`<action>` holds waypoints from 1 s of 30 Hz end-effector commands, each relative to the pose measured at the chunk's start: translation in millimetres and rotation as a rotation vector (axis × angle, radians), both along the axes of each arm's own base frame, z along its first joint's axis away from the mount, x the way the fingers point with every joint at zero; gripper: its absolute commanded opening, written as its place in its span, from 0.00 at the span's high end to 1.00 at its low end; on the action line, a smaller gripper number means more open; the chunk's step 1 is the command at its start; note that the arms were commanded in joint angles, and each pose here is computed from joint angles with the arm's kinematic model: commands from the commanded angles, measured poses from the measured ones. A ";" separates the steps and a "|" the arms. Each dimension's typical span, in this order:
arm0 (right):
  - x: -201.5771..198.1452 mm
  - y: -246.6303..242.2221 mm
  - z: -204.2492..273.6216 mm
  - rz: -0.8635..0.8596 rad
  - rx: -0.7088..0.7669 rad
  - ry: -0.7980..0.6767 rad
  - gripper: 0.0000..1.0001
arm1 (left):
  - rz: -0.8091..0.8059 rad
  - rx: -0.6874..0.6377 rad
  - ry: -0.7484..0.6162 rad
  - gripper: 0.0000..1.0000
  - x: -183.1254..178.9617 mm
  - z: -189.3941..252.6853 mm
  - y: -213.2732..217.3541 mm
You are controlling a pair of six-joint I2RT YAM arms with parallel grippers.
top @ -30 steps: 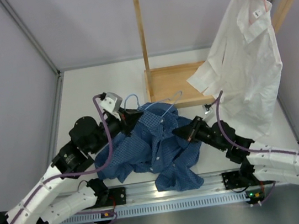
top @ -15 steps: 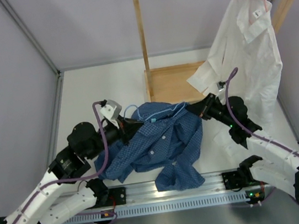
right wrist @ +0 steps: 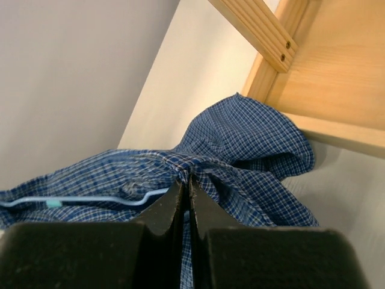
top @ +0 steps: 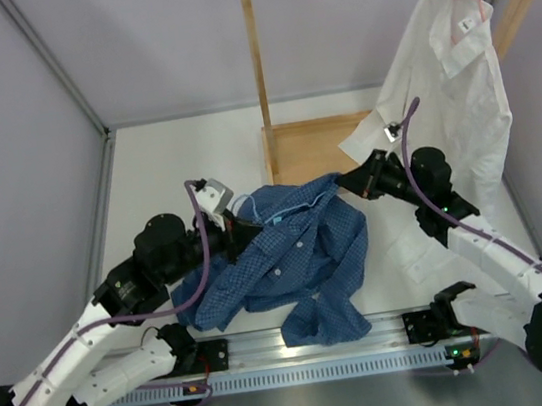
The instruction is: Place the shirt on the hanger
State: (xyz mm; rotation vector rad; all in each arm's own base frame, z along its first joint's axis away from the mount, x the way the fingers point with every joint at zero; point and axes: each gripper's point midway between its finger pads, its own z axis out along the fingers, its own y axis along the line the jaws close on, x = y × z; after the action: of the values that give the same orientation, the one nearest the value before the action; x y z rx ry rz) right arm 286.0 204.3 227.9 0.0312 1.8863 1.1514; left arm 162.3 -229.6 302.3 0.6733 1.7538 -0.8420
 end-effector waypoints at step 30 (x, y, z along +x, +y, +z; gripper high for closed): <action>-101.9 23.5 44.9 0.298 -0.204 -0.315 0.46 | -0.272 -0.110 -0.412 1.00 27.1 104.1 -67.3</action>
State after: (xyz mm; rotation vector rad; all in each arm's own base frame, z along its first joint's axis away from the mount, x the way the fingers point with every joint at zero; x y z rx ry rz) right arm 204.3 245.2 264.8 -0.3630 1.7872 1.1802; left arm 205.1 -292.1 387.2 0.8296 1.4254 -0.8835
